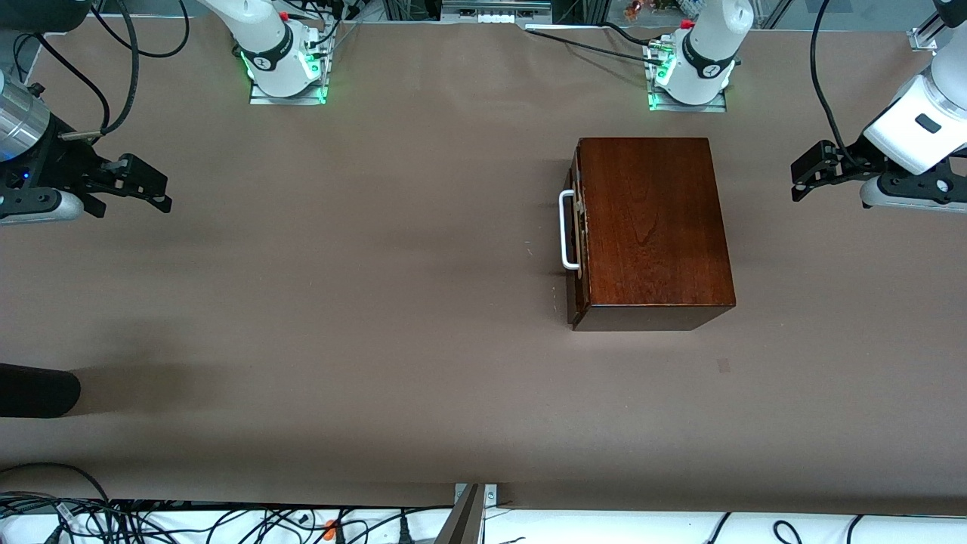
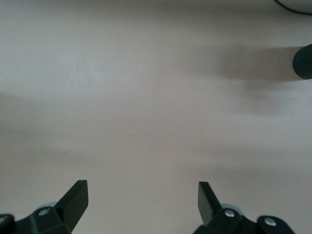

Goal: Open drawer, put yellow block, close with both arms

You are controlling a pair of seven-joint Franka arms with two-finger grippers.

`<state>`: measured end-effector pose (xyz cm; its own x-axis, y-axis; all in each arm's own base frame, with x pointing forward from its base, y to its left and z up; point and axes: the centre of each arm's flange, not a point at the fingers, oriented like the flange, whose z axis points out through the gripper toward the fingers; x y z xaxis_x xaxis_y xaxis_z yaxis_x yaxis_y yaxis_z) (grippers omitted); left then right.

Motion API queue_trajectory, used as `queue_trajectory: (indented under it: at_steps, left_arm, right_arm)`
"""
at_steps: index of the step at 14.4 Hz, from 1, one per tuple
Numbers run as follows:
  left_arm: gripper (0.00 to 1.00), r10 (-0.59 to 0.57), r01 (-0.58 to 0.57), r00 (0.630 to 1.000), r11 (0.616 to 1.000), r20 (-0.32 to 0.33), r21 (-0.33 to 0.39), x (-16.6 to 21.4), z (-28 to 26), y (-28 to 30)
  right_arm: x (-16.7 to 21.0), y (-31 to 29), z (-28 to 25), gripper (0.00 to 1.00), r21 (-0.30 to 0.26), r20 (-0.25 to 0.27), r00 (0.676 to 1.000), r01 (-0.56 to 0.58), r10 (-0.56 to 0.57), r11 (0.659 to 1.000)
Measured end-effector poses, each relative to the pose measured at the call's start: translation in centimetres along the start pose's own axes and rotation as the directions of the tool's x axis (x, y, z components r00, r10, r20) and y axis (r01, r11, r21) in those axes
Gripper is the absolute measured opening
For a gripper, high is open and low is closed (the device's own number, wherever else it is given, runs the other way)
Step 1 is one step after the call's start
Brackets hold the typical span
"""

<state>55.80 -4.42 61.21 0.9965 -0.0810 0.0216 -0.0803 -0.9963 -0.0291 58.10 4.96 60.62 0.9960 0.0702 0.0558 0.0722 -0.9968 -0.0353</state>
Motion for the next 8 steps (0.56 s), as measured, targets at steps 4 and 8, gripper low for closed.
queue_trajectory:
  at_steps: [4, 8]
  left_arm:
    - [1.00, -0.028, 0.028, 1.000, 1.000, 0.001, 0.001, -0.04, 0.04, -1.30]
    - [1.00, -0.031, 0.031, 1.000, 1.000, 0.000, 0.000, -0.05, 0.01, -1.22]
  right_arm:
    - [0.02, 0.00, 0.00, 1.00, 0.000, -0.001, 1.000, 0.000, 0.000, 1.000]
    - [0.11, -0.12, 0.22, 1.00, -0.005, 0.002, 1.000, 0.005, -0.005, 1.000]
